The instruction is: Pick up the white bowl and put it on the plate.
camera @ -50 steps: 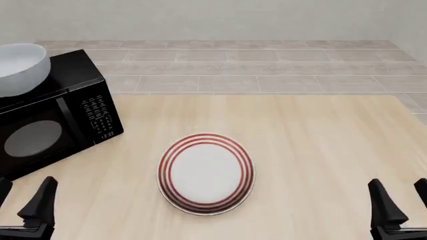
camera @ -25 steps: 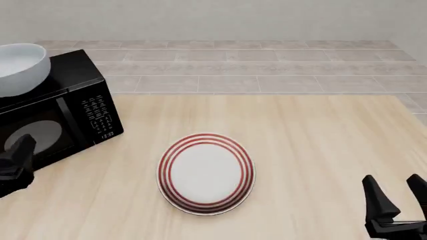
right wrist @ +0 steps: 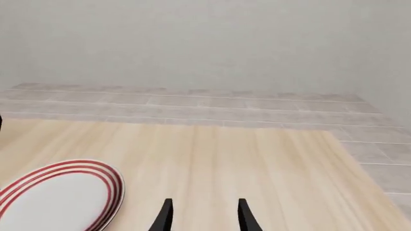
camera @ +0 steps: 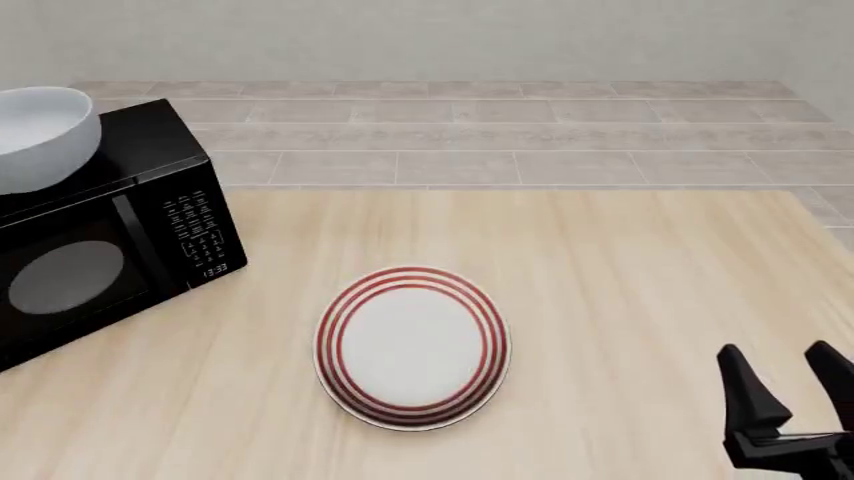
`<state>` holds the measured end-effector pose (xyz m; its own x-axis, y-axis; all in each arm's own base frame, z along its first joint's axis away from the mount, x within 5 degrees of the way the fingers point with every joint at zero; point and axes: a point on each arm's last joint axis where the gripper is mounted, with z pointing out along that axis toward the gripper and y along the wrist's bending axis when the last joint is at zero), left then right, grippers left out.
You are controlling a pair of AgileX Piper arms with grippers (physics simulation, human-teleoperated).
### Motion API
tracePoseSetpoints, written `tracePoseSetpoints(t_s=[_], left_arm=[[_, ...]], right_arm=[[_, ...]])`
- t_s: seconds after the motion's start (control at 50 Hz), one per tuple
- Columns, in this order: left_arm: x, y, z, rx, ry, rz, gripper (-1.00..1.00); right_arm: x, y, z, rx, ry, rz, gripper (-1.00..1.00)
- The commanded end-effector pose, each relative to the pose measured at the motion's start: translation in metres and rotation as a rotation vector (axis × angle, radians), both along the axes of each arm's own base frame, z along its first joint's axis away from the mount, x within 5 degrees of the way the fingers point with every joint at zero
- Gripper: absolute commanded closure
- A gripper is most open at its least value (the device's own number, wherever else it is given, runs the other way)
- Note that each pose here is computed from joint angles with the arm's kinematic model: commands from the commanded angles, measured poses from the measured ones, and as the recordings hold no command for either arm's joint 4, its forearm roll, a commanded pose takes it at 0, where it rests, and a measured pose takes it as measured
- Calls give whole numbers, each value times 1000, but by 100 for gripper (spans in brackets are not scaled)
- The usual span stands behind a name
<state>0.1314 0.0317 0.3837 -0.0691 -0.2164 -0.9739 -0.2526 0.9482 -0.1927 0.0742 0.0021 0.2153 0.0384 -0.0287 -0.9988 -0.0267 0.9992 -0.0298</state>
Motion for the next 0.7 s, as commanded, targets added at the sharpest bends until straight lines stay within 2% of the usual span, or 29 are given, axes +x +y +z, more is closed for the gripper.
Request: tracePoseSetpoints(t_s=[0.02, 0.18, 0.2, 0.32, 0.34, 0.42, 0.44, 0.6, 0.64, 0.7], left_arm=[[23, 15, 40, -49, 9, 65, -100], [37, 28, 54, -80, 16, 111, -100], [41, 31, 45, -85, 21, 125, -100], [57, 47, 54, -109, 43, 173, -100], [55, 50, 59, -120, 24, 193, -100], [65, 57, 60, -121, 49, 203, -100], [75, 64, 56, -142, 75, 219, -100], [89, 80, 54, -152, 99, 253, -100], [84, 91, 58, -119, 98, 292, -100], [95, 92, 52, -147, 120, 283, -100]], right_arm=[[4, 1, -1, 2, 3, 13, -100], [6, 2, -1, 6, 8, 17, -100], [6, 2, -1, 11, 8, 20, -100], [6, 2, -1, 11, 8, 27, -100], [7, 2, -1, 14, 8, 29, -100], [11, 3, -1, 12, 17, 31, -100], [11, 3, -1, 13, 18, 35, -100], [10, 4, -1, 12, 18, 43, -100], [10, 4, -1, 13, 19, 44, -100], [12, 4, -2, 14, 25, 49, -100]])
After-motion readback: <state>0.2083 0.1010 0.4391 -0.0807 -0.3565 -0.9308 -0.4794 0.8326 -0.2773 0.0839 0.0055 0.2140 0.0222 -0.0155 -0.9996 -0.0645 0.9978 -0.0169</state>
